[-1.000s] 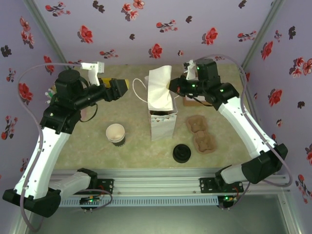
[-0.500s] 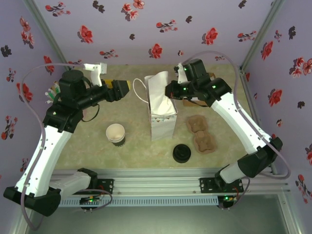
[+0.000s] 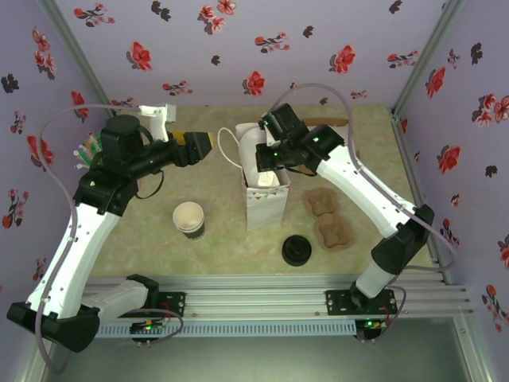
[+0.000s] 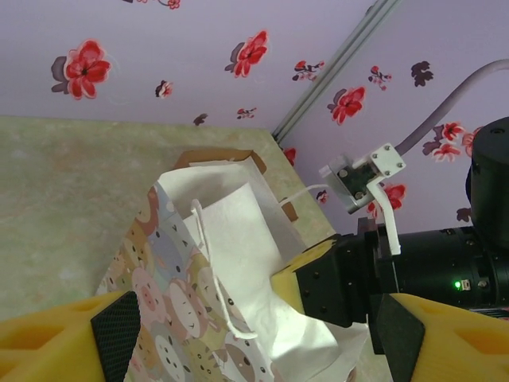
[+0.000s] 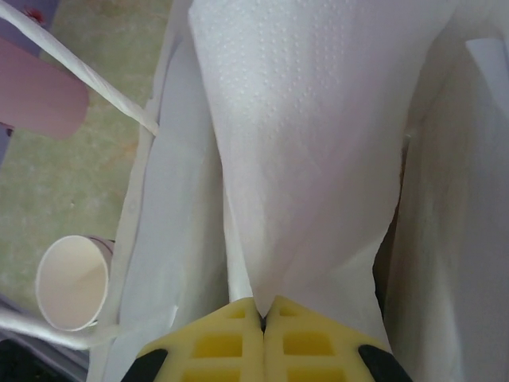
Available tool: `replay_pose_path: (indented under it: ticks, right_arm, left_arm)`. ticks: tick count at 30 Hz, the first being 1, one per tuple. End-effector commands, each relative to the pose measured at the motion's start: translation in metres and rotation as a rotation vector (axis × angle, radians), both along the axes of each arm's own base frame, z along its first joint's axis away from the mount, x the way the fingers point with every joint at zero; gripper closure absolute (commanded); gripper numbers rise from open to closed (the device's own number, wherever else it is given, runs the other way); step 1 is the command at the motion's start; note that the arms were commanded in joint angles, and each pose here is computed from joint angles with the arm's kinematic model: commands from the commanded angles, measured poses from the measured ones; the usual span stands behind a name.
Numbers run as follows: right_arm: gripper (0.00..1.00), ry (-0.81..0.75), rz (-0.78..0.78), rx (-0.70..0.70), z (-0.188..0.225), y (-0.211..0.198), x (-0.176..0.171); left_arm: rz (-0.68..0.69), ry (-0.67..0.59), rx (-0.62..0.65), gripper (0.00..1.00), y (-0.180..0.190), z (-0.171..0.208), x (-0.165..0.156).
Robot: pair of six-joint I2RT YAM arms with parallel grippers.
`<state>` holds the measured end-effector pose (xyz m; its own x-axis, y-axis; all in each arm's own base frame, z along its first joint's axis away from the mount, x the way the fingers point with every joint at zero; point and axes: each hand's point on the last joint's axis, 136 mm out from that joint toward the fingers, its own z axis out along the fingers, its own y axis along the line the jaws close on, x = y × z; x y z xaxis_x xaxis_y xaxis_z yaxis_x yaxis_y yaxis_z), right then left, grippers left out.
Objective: Pack the takeout coffee
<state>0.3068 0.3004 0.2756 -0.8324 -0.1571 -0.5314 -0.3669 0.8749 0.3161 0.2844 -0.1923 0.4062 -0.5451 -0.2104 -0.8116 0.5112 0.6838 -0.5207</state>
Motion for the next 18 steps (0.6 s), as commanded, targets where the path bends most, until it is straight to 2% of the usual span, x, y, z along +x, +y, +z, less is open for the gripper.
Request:
replay_pose_path:
  ticks: [1,10,12,18]
  right_arm:
    - [1.00,-0.029,-0.004,-0.045,0.000,0.002,0.006]
    - [1.00,0.024,-0.017,-0.098,-0.032,0.010,0.015]
    - [0.84,0.020,-0.023,-0.102,-0.031,0.009,0.017]
    - [0.73,-0.023,-0.032,-0.083,-0.008,0.005,0.016]
  left_arm:
    - [0.023,-0.009,0.019,0.18,0.002,-0.005,0.005]
    - [0.040,-0.003,0.038,0.17,0.005,-0.012,0.005]
    - [0.041,0.001,0.042,0.17,0.005,-0.015,0.005]
    - [0.042,-0.010,0.036,0.15,0.007,-0.013,0.002]
